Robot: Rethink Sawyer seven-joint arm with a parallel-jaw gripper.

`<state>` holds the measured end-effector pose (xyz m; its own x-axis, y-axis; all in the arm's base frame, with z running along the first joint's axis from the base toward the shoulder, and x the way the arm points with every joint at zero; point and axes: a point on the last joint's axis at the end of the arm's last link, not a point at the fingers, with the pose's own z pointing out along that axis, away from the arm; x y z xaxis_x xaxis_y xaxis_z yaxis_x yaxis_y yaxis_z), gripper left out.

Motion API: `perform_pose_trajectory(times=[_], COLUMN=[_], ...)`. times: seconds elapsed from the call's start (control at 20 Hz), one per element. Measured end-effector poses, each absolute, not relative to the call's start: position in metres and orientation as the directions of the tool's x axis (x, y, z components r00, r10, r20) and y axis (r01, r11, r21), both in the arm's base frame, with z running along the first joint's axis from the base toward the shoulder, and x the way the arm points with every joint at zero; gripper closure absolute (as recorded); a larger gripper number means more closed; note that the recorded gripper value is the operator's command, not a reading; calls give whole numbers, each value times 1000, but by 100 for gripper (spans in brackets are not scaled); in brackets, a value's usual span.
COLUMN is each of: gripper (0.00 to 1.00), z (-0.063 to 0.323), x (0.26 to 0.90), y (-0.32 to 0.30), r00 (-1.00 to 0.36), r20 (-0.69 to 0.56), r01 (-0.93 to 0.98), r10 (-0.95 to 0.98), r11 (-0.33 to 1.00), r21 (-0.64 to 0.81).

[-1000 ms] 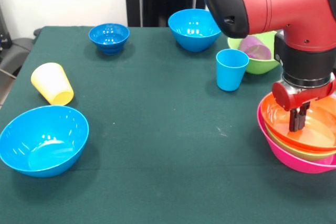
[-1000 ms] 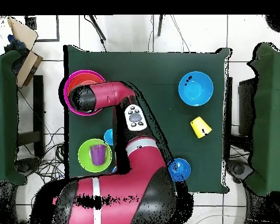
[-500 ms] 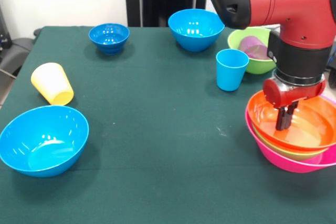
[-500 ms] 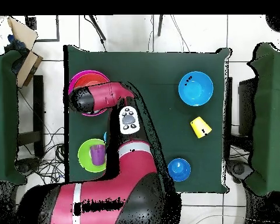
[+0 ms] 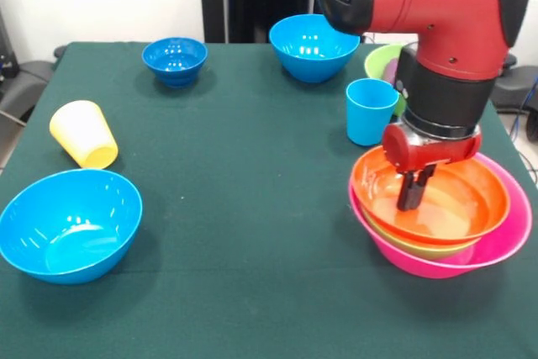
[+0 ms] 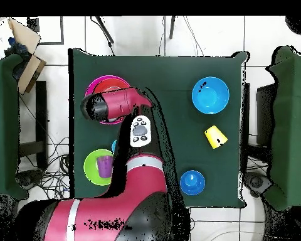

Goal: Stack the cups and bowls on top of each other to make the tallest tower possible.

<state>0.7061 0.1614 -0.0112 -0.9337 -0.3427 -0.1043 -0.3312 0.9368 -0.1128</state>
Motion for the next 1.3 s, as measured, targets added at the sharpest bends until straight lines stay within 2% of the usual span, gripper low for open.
perform_pose_trajectory(times=[0.7,1.3], gripper=[100,100], z=[-13,-13], x=[711,713], y=[108,36], r00=[-950,-974], r20=[-86,-74], r01=[-282,-196], r10=[-299,-212], r11=[945,963], r21=[-165,-184])
